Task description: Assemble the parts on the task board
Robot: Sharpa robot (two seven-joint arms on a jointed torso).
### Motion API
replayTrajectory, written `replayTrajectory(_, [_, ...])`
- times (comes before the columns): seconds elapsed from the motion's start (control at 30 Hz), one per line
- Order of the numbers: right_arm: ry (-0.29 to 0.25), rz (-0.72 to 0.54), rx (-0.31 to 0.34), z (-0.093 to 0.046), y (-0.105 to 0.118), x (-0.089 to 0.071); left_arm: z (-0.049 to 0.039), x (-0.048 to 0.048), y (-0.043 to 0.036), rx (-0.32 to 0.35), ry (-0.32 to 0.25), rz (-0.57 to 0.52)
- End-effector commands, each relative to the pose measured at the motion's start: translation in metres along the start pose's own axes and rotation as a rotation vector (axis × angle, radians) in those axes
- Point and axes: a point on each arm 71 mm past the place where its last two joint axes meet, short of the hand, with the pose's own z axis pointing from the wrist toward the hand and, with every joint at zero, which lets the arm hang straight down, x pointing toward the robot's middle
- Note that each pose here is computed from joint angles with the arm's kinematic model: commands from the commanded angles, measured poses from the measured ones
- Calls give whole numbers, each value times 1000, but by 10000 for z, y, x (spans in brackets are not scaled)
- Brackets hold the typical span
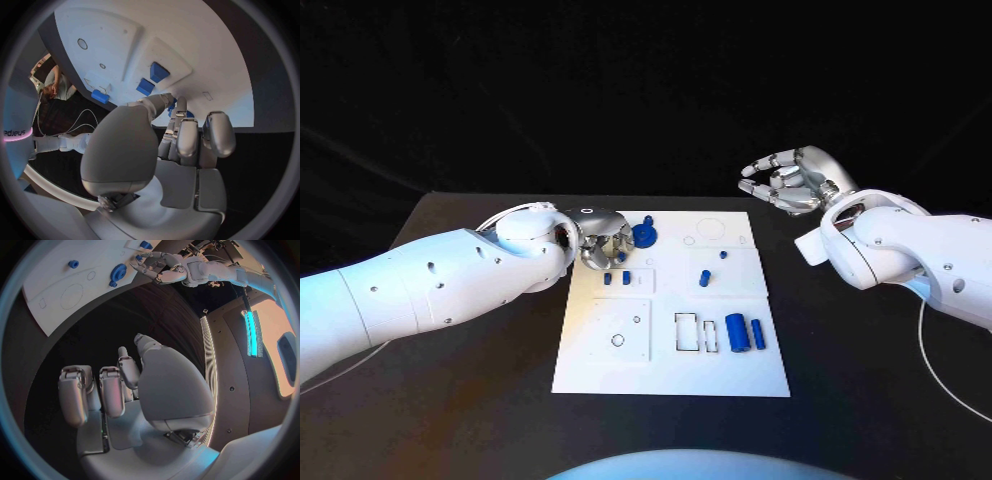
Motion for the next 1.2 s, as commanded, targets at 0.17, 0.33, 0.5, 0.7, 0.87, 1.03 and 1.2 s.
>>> replayTrajectory(0.17, [8, -7, -15, -5, 13, 8, -1, 4, 6, -8, 5, -8])
replayTrajectory(0.33, [7, -8, -13, -5, 7, 2, -12, 6, 27, -16, 7, -8])
replayTrajectory(0.5, [5, -9, -12, -6, 1, -6, -36, 8, 68, -29, 8, -7])
replayTrajectory(0.7, [1, -10, -9, -7, -8, -19, -71, 7, 127, -46, 4, -5])
replayTrajectory(0.87, [1, -12, -8, -7, -14, -24, -97, -5, 168, -55, -13, -4])
replayTrajectory(1.03, [24, -20, 10, -1, -37, -15, -126, -33, 238, -70, -46, -9])
replayTrajectory(1.2, [119, -94, 35, 11, -83, 36, -205, -116, 374, -85, -137, -130])
